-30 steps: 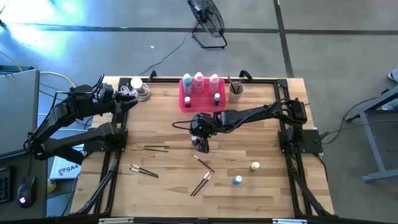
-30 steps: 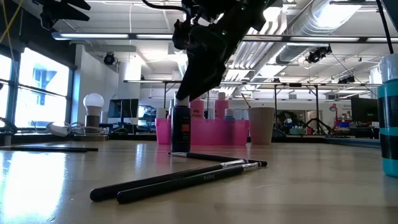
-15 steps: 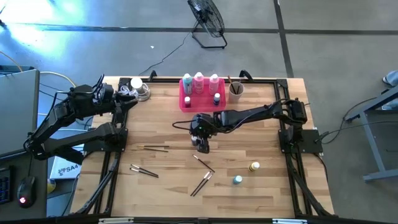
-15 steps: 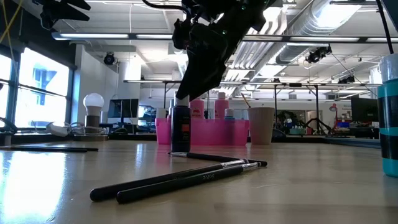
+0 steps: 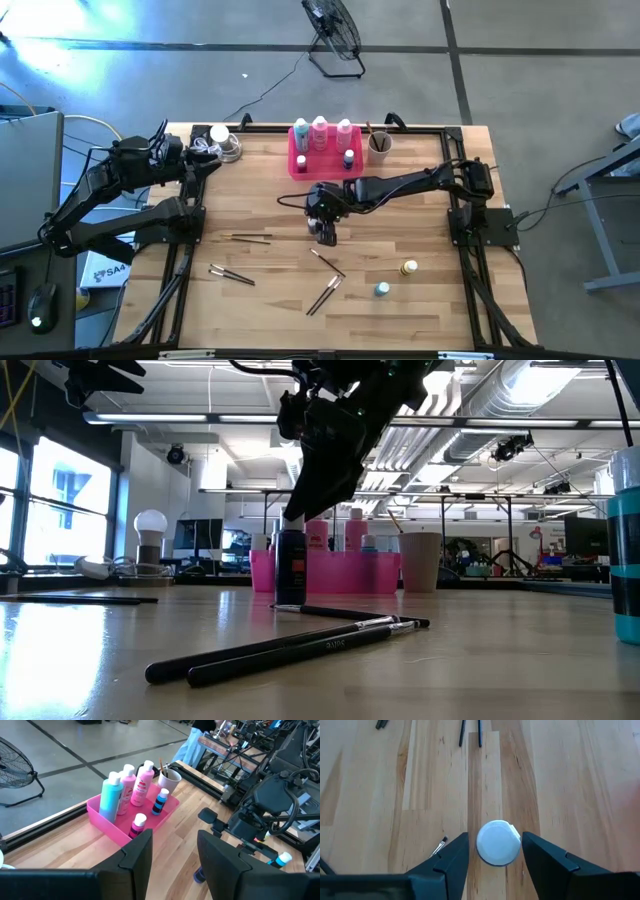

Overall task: Pick & Place Paint Supplies
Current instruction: Put the small purple paint bottle into the pink bin

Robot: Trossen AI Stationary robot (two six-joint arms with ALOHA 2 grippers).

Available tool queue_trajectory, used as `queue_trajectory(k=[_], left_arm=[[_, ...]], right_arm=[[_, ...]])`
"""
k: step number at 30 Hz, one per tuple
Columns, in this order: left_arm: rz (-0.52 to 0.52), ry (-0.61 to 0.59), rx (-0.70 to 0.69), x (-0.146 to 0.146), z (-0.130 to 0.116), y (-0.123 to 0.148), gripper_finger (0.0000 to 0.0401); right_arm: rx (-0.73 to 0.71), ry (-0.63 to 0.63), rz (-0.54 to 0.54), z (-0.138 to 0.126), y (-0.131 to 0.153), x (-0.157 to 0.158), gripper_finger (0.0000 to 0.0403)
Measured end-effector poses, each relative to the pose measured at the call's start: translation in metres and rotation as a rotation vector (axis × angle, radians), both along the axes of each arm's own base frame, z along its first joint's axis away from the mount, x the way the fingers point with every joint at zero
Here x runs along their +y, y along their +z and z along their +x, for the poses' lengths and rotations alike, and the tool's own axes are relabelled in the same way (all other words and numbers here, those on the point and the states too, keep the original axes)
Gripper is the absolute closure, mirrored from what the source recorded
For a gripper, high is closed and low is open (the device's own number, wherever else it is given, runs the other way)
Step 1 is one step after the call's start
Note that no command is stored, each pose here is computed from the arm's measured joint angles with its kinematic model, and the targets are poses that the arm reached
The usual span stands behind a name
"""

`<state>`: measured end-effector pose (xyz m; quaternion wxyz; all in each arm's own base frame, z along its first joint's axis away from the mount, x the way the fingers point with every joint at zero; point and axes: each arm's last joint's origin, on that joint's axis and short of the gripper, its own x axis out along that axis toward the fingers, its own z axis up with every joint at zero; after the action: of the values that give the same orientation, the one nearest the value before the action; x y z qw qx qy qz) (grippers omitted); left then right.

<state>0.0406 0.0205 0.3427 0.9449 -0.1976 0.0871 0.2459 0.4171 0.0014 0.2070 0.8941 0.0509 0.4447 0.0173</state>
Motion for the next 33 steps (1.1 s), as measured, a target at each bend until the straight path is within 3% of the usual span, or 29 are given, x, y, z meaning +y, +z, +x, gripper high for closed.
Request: queue_trajectory(k=[12,23,33], left_arm=[[0.0,0.0,0.0,0.0,0.0001,0.0,0.0249],[0.0,0.0,0.0,0.0,0.0001,0.0,0.0249],[0.0,0.0,0.0,0.0,0.0001,0.0,0.0249]], right_arm=[[-0.007,-0.023,-0.029,0.0006,0.0003,-0.0011,0.027],[-0.039,-0.027,-0.022,0.0027,0.0028,-0.001,0.0262],[-0.04,-0.013,-0.017,0.0027,0.0028,-0.0001,0.0279]])
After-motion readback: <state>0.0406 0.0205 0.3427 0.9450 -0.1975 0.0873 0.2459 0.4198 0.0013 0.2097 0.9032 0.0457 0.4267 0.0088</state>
